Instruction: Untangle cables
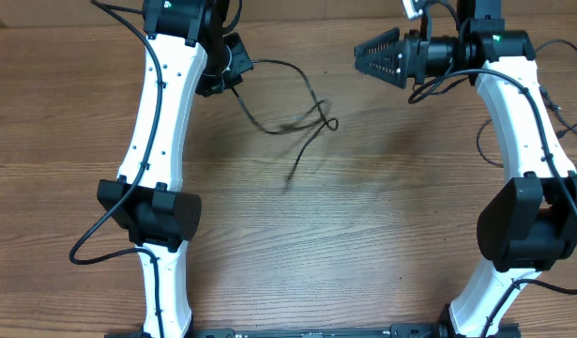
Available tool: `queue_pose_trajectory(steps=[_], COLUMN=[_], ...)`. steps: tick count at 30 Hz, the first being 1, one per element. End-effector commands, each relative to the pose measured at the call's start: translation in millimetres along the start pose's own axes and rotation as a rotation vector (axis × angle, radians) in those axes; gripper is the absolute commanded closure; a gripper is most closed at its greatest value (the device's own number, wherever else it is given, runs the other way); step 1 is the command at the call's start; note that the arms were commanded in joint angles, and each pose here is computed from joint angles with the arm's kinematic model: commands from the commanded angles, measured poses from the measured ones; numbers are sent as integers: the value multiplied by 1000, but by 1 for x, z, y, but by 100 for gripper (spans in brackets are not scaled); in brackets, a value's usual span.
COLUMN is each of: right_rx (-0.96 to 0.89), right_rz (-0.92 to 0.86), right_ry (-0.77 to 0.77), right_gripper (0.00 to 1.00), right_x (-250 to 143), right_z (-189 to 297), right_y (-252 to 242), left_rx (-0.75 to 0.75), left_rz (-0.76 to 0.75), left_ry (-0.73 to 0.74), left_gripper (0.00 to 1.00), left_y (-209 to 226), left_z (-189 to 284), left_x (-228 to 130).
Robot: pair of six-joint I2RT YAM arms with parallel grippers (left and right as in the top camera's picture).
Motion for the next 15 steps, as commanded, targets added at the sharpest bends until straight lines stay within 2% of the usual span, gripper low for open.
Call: queue_pose_trajectory(steps=[1,9,15], right_rx=[-92,-187,-232], right_rz=[9,-54,-14], right_ry=[34,90,150], right_gripper=[0,0,0], right_x=[2,-10,-16], right_z=[3,4,-10], right_y=[6,-3,-6], left_rx=[-50,-217,-396], left_rz=[-54,-317,-732], left_ry=[23,56,61], left_gripper=[96,96,96], left_y=[-6,-28,-53], left_z=[1,3,9], left_x=[-1,-6,-25])
Point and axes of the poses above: each gripper's point midway between its finger pads, its own z axis back along the fingers, its own y axis along the line the jaws close on, x = y × z, the point moved 5 cm from there along z, back along the fingers, and after that the axes turned 5 degrees about z, right-handed, at the moved point
